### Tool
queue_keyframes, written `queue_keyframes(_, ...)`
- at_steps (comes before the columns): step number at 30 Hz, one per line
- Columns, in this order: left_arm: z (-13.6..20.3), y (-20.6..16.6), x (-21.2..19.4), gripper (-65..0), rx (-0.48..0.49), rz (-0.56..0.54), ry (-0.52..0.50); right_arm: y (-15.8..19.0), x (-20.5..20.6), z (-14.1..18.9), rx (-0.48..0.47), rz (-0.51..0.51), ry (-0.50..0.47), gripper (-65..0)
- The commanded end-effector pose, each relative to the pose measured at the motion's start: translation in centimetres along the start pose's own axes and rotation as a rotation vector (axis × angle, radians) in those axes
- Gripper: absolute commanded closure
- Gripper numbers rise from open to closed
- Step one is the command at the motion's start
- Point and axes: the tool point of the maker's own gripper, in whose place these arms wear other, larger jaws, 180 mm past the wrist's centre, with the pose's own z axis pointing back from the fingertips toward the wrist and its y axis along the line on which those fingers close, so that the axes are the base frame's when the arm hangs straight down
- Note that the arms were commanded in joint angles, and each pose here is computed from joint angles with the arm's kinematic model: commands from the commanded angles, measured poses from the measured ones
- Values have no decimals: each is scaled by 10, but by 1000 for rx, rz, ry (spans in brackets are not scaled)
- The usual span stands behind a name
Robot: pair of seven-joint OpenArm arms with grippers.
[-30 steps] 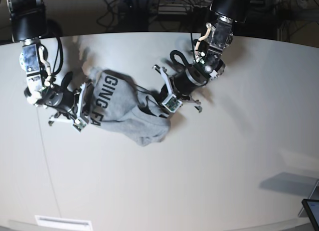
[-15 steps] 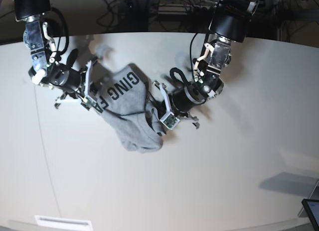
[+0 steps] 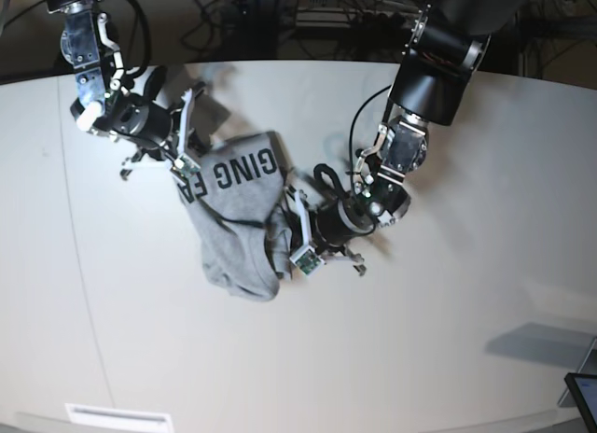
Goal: Fold the T-shirt properly
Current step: 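Pull the bundle's lettered side flat with both grippers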
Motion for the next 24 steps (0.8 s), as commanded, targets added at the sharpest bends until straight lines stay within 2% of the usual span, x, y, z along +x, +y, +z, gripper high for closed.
queue_keyframes(1, -4, 6, 8, 0, 8, -25, 15, 22, -38, -1, 68, 34, 157, 0)
queue_keyframes(6, -14, 17, 21, 0, 15, -17, -20, 35, -32, -2, 84, 21, 143, 0)
queue_keyframes(9, -18, 19, 26, 0, 15, -13, -23, 30, -32, -1, 71, 15, 143, 0)
queue_keyframes(12, -10, 15, 29, 0, 20, -21, -45, 2, -39, 4, -32, 22, 189, 0)
queue_keyframes(15, 8, 22, 11, 0, 41, -51, 10, -18, -44, 8, -113, 70, 238, 0)
queue_keyframes(19, 34, 17, -1, 0, 52, -96, 29, -46, -50, 14, -211, 128, 318, 0)
queue_keyframes(24, 56, 14, -7, 0, 87, -83, 42, -84, -50, 31, -314, 80, 356, 0)
